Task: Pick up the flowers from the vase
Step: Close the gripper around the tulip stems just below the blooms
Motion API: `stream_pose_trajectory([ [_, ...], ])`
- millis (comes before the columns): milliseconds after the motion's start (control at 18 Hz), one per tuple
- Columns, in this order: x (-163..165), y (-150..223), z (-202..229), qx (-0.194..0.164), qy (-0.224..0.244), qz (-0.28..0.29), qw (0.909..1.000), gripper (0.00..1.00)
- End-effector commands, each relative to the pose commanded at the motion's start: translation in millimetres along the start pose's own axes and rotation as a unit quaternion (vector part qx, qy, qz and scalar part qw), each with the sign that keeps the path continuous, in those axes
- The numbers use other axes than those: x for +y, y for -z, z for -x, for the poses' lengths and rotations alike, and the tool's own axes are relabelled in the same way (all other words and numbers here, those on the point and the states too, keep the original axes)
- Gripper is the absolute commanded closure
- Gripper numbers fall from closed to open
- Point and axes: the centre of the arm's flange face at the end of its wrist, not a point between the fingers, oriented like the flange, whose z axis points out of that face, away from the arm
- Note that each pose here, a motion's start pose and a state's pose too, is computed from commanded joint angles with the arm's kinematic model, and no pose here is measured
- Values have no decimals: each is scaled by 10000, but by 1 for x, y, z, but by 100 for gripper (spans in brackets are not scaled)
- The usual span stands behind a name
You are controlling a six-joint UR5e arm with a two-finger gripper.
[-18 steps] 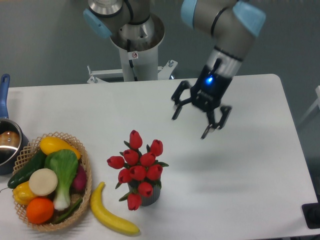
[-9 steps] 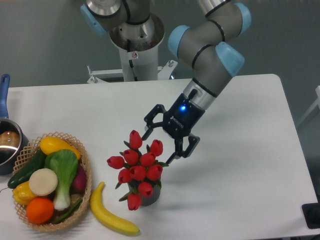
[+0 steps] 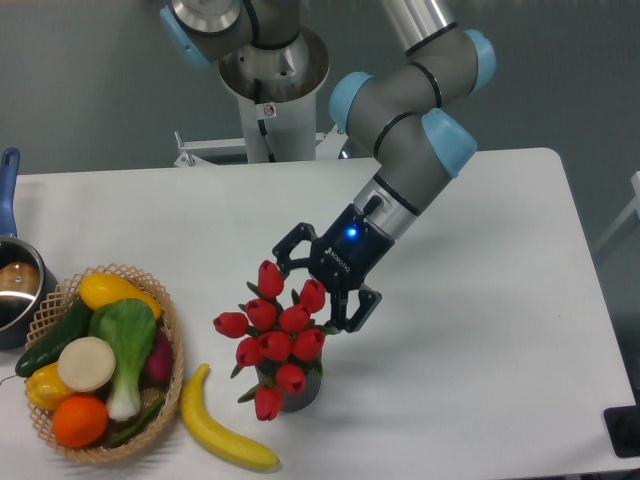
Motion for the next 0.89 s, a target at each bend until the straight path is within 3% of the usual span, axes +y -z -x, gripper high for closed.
stream_pose_trajectory([
  [889,-6,-17,16,82,-109,-58,9999,0],
])
